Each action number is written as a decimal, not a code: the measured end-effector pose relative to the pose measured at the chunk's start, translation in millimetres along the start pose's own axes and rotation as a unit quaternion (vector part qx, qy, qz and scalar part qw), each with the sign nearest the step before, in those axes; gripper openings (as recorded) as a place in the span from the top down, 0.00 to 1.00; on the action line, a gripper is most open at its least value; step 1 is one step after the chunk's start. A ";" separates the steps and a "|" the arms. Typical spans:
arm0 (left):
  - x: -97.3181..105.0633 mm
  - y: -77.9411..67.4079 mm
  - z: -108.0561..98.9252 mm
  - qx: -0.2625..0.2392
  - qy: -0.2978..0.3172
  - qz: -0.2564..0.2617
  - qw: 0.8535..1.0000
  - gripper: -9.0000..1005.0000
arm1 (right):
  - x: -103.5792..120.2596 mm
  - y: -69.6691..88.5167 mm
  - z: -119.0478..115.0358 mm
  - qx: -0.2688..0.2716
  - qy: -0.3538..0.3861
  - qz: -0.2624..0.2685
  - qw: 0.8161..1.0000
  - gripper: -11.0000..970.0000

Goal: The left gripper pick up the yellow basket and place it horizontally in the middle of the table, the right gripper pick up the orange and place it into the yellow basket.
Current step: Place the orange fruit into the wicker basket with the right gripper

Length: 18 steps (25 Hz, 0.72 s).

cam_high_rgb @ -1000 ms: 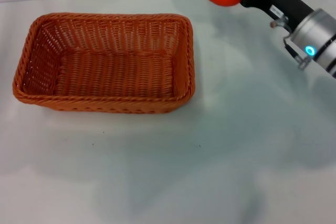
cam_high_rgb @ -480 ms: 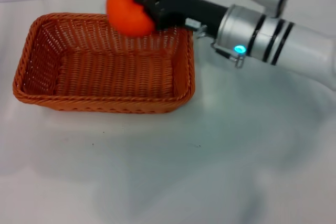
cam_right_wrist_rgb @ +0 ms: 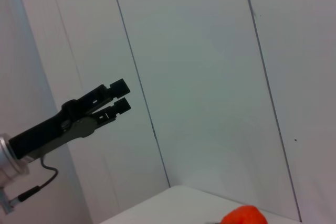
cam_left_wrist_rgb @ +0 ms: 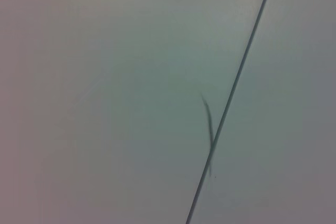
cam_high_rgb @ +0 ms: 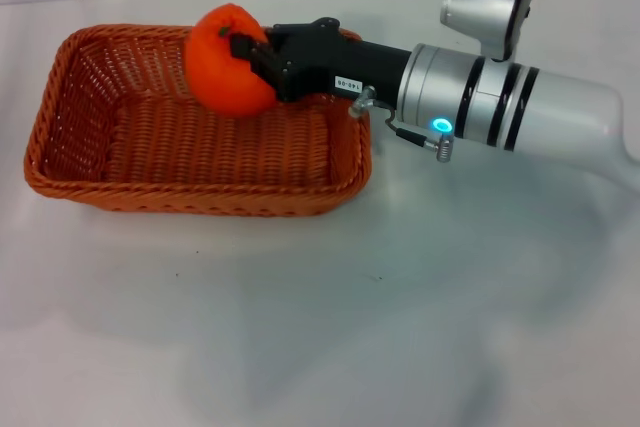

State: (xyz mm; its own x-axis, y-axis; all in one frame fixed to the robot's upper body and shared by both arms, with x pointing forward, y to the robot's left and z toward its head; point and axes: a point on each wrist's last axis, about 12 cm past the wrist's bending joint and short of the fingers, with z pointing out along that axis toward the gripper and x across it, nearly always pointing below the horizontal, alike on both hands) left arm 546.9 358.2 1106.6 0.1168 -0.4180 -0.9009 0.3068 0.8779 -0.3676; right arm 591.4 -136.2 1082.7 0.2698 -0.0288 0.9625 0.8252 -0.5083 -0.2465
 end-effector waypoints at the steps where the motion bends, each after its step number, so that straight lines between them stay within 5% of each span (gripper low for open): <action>1: 0.0 0.0 0.0 0.000 0.000 0.000 1.000 0.09 | -0.6 -0.1 -1.2 0.001 0.001 0.001 1.000 0.93; 5: 0.0 -0.2 0.3 0.001 0.000 0.000 1.000 0.09 | -0.9 0.2 -3.2 0.000 0.005 0.004 1.000 0.93; 10: -0.2 -0.2 0.5 0.002 0.001 0.000 1.000 0.09 | -0.1 1.0 -3.5 -0.003 0.008 0.007 1.000 0.80; 13: -0.2 -0.1 0.5 0.001 0.001 0.000 1.000 0.09 | 0.3 1.3 -3.5 -0.003 0.010 0.007 1.000 0.56; 18: 0.9 1.8 0.6 -0.007 0.005 0.002 1.000 0.09 | 1.9 3.4 -5.6 -0.014 0.025 0.021 0.999 0.30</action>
State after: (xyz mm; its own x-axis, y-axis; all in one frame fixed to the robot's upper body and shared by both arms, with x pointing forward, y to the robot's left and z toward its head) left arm 548.1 359.3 1105.4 0.1079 -0.4127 -0.9044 0.2922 0.8827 -0.3680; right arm 592.0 -142.8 1084.4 0.2785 -0.0934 0.9559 0.7996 -0.5287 -0.2847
